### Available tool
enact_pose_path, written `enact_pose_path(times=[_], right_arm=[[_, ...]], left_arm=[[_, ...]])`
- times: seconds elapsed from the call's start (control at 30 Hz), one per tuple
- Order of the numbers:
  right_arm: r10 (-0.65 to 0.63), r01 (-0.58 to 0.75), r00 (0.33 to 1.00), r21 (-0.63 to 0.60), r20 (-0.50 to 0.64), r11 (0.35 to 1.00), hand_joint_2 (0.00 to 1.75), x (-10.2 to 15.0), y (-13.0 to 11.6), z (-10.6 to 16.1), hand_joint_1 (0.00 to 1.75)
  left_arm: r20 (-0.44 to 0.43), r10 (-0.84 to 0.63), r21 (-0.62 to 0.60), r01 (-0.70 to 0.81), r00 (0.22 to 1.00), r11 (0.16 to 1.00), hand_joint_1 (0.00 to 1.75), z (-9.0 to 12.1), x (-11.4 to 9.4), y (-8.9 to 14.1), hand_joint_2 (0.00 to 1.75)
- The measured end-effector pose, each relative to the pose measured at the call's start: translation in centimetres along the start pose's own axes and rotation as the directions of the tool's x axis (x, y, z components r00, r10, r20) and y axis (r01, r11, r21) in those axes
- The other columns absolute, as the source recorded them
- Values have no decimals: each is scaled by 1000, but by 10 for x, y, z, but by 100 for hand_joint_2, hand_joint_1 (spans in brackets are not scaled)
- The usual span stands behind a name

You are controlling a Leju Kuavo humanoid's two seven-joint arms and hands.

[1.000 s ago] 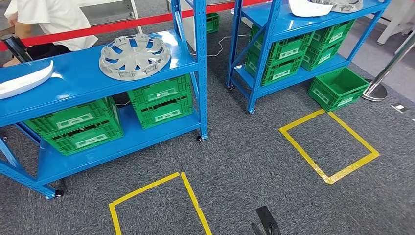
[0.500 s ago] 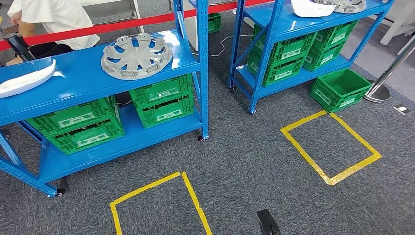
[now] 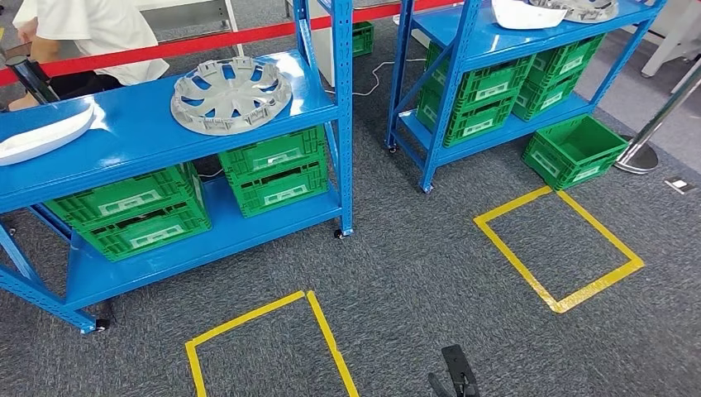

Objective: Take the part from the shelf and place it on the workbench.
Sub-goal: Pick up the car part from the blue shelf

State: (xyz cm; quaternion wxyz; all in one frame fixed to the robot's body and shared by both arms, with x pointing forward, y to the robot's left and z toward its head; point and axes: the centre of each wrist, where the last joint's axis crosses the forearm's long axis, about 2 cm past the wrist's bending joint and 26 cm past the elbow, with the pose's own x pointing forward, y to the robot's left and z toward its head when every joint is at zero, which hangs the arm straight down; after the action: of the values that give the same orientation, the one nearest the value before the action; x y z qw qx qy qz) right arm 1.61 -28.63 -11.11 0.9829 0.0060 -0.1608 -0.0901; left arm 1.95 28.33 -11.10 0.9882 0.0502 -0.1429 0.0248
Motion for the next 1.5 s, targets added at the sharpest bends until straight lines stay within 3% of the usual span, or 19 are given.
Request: enact_pose_path(times=[0.07, 0.13, 0.2, 0.27, 0.73, 1.03, 1.23, 1.37, 1.5], right_arm=[[-51, 51, 999, -4, 16, 999, 175, 3, 4, -1, 0], [-98, 98, 995, -7, 31, 995, 175, 5, 7, -2, 0], [-145, 146, 988, -8, 46, 989, 87, 8, 12, -3, 0], [-198, 199, 978, -9, 63, 980, 0, 10, 17, -4, 0], [-514, 529, 835, -28, 194, 848, 0, 22, 36, -7, 0], [-581, 600, 779, -11, 234, 800, 0, 22, 33, -8, 0], [-599, 643, 684, 45, 416, 765, 0, 27, 6, -9, 0], [-491, 608, 623, 18, 609, 794, 0, 39, -33, -9, 0], [-302, 507, 588, -51, 750, 861, 175, 81, -81, -9, 0]], left_arm=[[8, 11, 29, -12, 1000, 1000, 0, -1, 4, -4, 175], [16, 23, 55, -24, 1000, 998, 0, -1, 8, -7, 87], [24, 34, 82, -35, 999, 996, 0, -2, 11, -11, 0], [34, 43, 108, -46, 999, 993, 0, -2, 15, -16, 0], [51, 38, 212, -48, 998, 976, 0, 0, 28, -39, 0], [58, 47, 221, -59, 997, 973, 0, 0, 27, -42, 0], [84, 25, 230, -44, 996, 972, 0, 0, 27, -42, 0], [81, 12, 240, -31, 997, 970, 0, 1, 27, -42, 0], [64, 2, 257, -18, 998, 966, 0, 0, 27, -39, 0]])
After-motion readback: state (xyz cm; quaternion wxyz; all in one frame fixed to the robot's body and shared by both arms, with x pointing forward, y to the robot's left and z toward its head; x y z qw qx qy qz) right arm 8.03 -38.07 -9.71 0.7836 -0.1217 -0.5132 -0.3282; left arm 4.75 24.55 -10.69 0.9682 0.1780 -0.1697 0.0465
